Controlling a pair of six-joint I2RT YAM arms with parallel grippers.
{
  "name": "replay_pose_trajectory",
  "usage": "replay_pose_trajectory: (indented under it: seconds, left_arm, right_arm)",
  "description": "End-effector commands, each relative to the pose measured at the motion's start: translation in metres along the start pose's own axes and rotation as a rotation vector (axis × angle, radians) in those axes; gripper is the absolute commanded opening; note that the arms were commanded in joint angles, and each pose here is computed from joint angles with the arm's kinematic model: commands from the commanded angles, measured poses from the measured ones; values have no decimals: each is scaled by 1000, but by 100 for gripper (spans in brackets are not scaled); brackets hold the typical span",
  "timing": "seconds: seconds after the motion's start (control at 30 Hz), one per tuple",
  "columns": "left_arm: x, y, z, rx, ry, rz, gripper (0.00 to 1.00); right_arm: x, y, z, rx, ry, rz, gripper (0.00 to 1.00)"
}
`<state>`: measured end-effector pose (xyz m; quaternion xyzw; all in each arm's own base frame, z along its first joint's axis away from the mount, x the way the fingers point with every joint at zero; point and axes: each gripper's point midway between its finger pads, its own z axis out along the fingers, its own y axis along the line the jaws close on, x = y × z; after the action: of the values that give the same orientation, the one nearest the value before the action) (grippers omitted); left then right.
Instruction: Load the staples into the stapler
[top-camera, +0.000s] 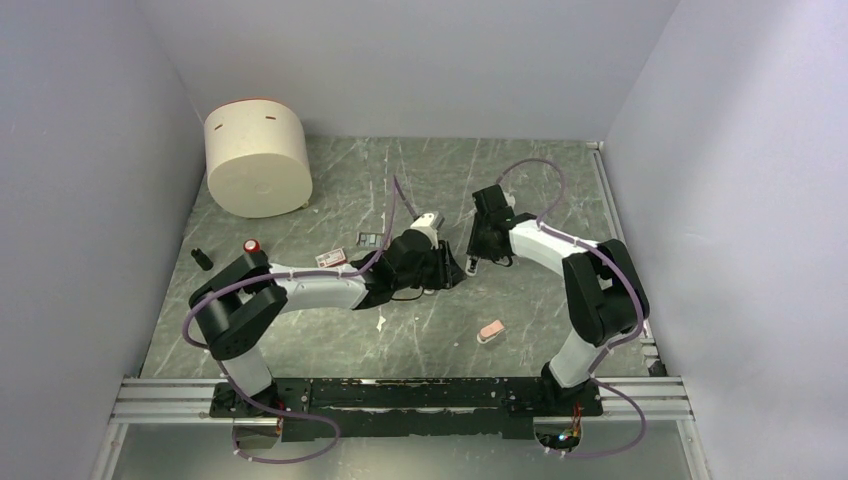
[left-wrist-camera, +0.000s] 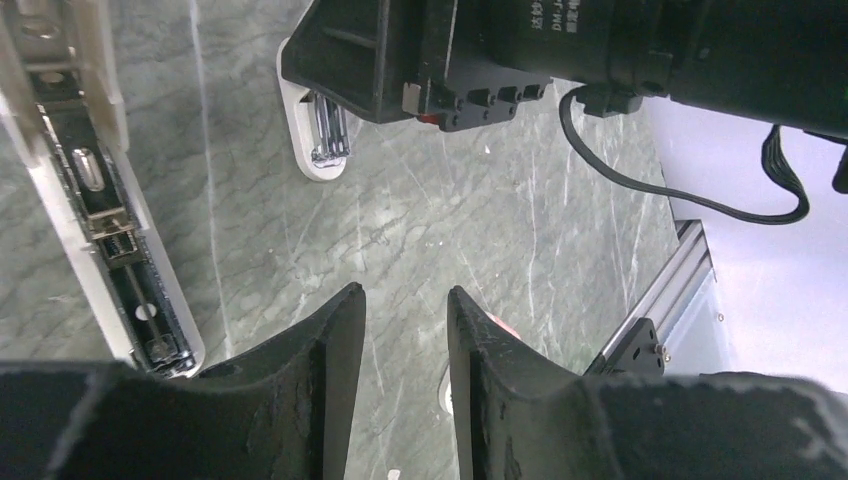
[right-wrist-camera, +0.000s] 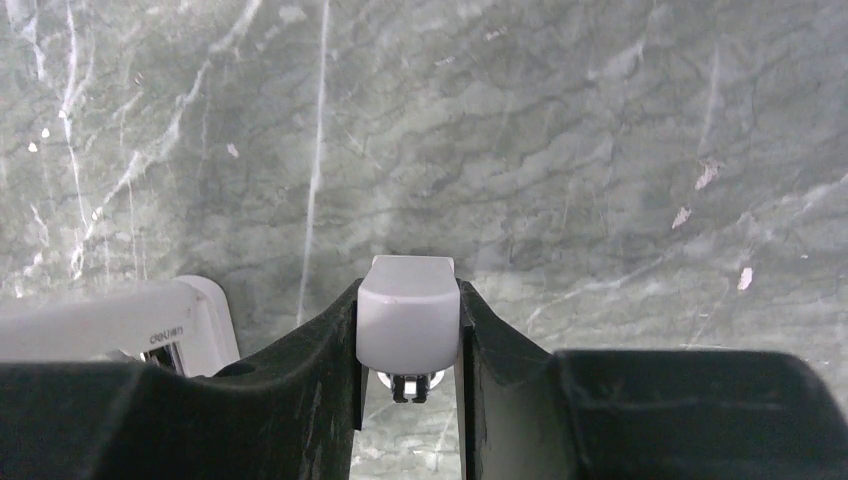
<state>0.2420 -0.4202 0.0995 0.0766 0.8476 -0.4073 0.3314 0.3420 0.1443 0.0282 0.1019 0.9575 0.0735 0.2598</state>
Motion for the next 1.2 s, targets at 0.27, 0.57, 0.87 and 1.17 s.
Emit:
replay_pose_trajectory:
  seconds: [0.27, 0.57, 0.87, 1.17]
  left_arm:
    - [-21, 15, -15, -99, -70, 45, 41]
    - [-21, 20, -17, -110, -70, 40, 41]
    - [-30, 11, -28, -57, -113, 71, 41]
    - [-42, 7, -44, -22, -192, 72, 41]
  right_arm:
    - [-7, -3, 9, 100, 10, -105, 36]
    - [-6, 6, 0, 82, 18, -111, 50]
    - [9, -10, -47, 72, 6, -49, 60]
    - [73, -67, -94, 250, 147, 58, 59]
